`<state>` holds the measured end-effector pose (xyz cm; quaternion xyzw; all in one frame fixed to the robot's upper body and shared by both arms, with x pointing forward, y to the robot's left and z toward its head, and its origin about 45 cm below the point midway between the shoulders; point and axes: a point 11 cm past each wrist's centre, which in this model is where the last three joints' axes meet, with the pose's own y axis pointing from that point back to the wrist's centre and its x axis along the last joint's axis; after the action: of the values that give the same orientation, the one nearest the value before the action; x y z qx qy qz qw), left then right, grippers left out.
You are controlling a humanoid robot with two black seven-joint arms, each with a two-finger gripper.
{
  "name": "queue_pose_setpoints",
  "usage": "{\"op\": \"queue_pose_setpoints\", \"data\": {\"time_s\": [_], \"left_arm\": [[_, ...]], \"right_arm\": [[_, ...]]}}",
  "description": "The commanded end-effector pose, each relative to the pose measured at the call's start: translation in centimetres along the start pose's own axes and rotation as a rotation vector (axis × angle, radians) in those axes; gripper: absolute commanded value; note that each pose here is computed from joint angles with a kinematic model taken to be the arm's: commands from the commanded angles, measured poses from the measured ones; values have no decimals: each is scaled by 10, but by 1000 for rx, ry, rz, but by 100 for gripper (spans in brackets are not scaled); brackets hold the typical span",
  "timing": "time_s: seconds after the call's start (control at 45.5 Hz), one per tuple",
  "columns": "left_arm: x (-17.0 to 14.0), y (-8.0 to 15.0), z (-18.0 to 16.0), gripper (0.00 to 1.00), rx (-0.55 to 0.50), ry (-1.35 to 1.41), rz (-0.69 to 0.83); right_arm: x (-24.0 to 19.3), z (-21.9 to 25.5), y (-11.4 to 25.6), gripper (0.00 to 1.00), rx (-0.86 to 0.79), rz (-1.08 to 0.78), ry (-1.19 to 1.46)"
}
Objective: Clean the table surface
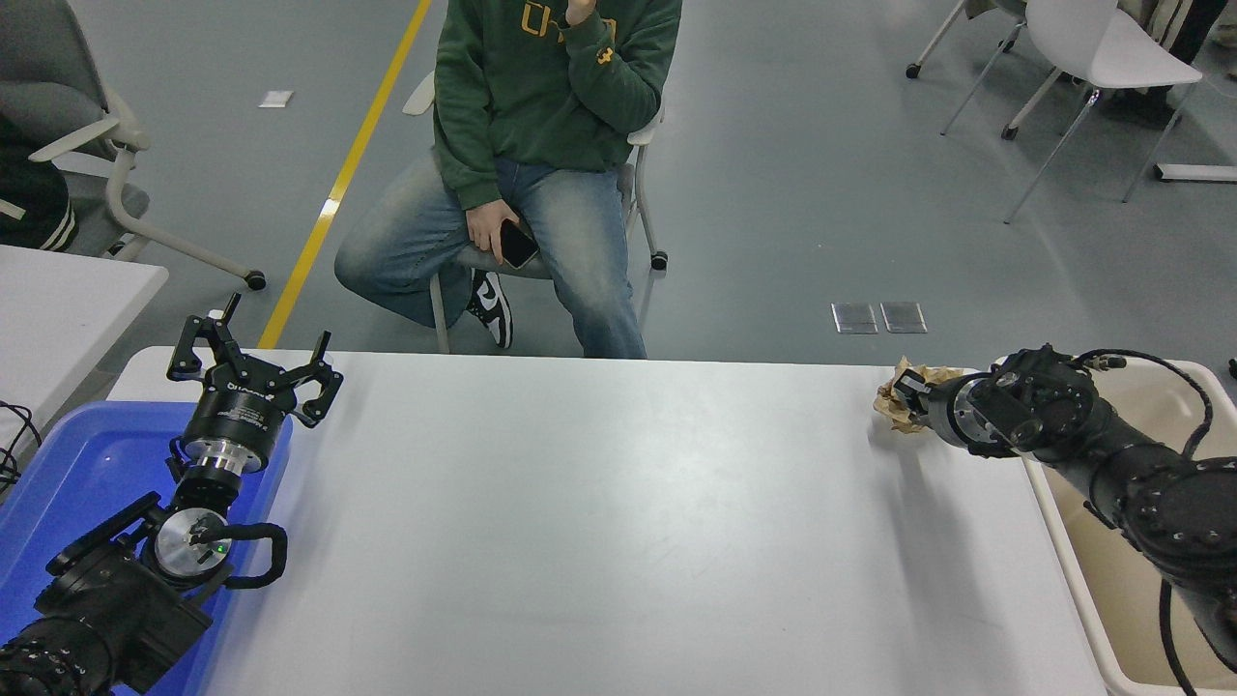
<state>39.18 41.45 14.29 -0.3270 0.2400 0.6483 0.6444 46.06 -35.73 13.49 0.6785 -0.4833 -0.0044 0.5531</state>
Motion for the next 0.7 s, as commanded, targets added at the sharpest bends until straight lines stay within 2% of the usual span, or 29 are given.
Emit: {"op": "queue_pose_setpoints", "data": {"time_s": [0.0, 0.286, 0.681], "left_arm": [[0, 0, 0, 100, 0, 0, 0], [0, 0, 0, 100, 0, 0, 0], [0, 0, 0, 100, 0, 0, 0]], "right_arm": [[31, 9, 14, 0, 25, -30, -87], [54, 6, 62, 0, 166, -152, -182], [67, 8, 134, 0, 294, -207, -208]]}}
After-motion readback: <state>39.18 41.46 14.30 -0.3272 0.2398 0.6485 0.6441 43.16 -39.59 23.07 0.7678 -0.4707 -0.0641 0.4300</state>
